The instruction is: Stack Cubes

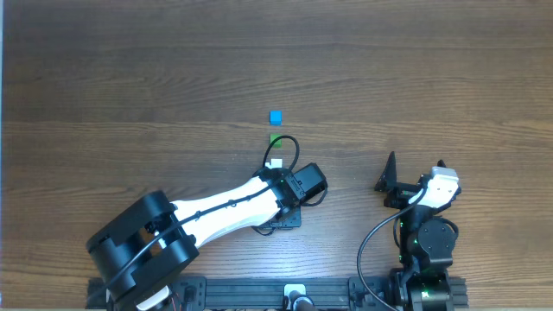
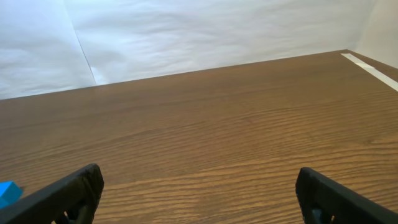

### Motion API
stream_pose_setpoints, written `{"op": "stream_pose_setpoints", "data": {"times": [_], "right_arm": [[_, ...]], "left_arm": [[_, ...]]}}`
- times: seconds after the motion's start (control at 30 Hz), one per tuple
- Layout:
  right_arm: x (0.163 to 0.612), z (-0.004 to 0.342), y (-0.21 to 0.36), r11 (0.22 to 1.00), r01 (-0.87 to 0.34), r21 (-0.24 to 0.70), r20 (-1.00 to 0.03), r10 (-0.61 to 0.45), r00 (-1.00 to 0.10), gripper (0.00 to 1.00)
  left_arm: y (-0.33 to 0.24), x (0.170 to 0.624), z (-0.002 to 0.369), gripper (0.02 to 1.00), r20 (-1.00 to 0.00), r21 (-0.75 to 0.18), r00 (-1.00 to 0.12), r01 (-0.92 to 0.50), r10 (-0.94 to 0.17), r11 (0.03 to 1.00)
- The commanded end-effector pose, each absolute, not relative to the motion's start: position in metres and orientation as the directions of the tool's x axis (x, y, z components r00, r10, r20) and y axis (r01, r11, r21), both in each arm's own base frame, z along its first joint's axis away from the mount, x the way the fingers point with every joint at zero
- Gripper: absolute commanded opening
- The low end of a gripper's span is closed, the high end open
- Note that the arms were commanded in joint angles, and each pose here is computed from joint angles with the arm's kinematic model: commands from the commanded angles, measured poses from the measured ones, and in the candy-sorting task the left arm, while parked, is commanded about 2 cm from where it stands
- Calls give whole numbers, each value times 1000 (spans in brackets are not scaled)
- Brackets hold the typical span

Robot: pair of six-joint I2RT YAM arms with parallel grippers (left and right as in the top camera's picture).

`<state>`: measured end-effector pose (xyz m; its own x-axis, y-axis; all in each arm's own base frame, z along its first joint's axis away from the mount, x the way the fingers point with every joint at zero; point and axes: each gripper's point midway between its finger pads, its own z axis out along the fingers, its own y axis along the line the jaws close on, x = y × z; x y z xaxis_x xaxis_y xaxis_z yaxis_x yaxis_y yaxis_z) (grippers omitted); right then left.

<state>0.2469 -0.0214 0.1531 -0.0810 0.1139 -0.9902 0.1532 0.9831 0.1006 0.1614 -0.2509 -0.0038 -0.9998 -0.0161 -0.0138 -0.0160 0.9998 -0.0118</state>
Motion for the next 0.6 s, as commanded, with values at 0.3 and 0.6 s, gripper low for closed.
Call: {"op": "stream_pose_setpoints", "data": {"times": [0.3,0.6], "right_arm": [[246,152,-25,981,172,95,-991,109,-79,993],[246,152,-25,981,172,95,-991,109,-79,991]], "left_arm": [[-254,166,22,110,-48,-51,-999,-23,-25,998],[-262,190,83,77,-122,-80,-991,-42,-51,996]]}}
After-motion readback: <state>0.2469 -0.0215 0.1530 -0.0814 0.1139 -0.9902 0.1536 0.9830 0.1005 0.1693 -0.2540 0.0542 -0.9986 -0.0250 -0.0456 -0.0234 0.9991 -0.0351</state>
